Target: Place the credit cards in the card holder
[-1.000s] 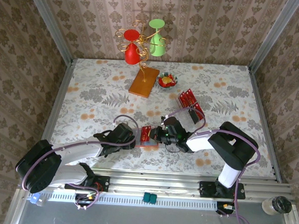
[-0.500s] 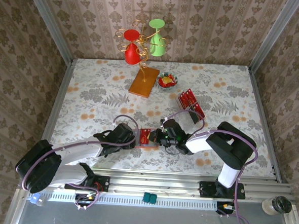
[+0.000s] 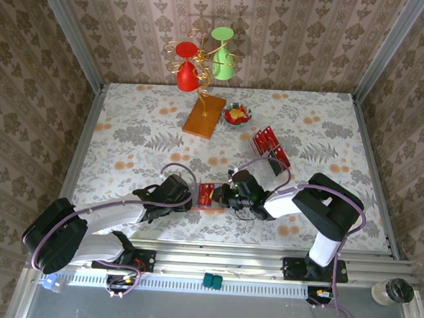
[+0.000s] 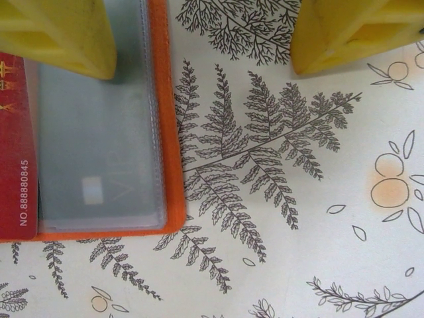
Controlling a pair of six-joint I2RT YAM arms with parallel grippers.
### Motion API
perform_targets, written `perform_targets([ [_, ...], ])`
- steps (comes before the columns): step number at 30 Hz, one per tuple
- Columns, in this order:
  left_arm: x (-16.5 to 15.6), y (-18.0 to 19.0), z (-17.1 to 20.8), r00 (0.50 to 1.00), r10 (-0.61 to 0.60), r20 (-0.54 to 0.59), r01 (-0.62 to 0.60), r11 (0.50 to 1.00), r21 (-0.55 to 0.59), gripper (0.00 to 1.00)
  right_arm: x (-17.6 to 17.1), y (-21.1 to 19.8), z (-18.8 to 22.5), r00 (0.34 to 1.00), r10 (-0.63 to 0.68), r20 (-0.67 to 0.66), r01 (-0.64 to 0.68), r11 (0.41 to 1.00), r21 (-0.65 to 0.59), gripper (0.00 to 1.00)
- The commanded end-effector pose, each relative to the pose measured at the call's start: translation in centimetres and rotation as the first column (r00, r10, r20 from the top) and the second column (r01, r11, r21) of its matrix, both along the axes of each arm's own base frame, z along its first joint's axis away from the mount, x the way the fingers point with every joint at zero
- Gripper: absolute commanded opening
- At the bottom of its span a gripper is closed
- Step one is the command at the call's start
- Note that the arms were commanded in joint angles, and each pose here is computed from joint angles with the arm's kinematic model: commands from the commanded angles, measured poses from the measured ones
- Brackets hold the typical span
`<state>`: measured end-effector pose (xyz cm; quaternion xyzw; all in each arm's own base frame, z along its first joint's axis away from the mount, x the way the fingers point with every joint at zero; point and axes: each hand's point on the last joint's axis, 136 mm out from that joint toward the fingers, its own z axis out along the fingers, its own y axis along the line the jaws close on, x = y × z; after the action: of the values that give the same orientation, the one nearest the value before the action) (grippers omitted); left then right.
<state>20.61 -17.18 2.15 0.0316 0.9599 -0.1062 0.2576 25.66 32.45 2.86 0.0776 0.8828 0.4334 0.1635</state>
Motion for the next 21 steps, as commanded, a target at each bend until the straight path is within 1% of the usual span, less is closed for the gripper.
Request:
perform_targets([
  [1,-1.1,0.69,-1.36,0.999,0.009,-0.053,-0.007,1.0,0.027,0.72,-1.98,-1.04,-1.78,0.998,0.027,-0.063,-0.031,0.997,-0.064,0.0],
  [15,-1.12,0.64,-1.5,0.998,0.012,-0.056,-0.011,1.0,0.022,0.72,-2.88,-1.08,-2.14,0.992,0.083,-0.095,-0.093,0.99,-0.104,0.0],
  [21,-1.16,0.62,-1.68,0.998,0.008,-0.06,-0.007,1.0,0.026,0.71,-2.73,-1.01,-1.78,0.992,0.091,-0.089,-0.101,0.988,-0.118,0.0],
])
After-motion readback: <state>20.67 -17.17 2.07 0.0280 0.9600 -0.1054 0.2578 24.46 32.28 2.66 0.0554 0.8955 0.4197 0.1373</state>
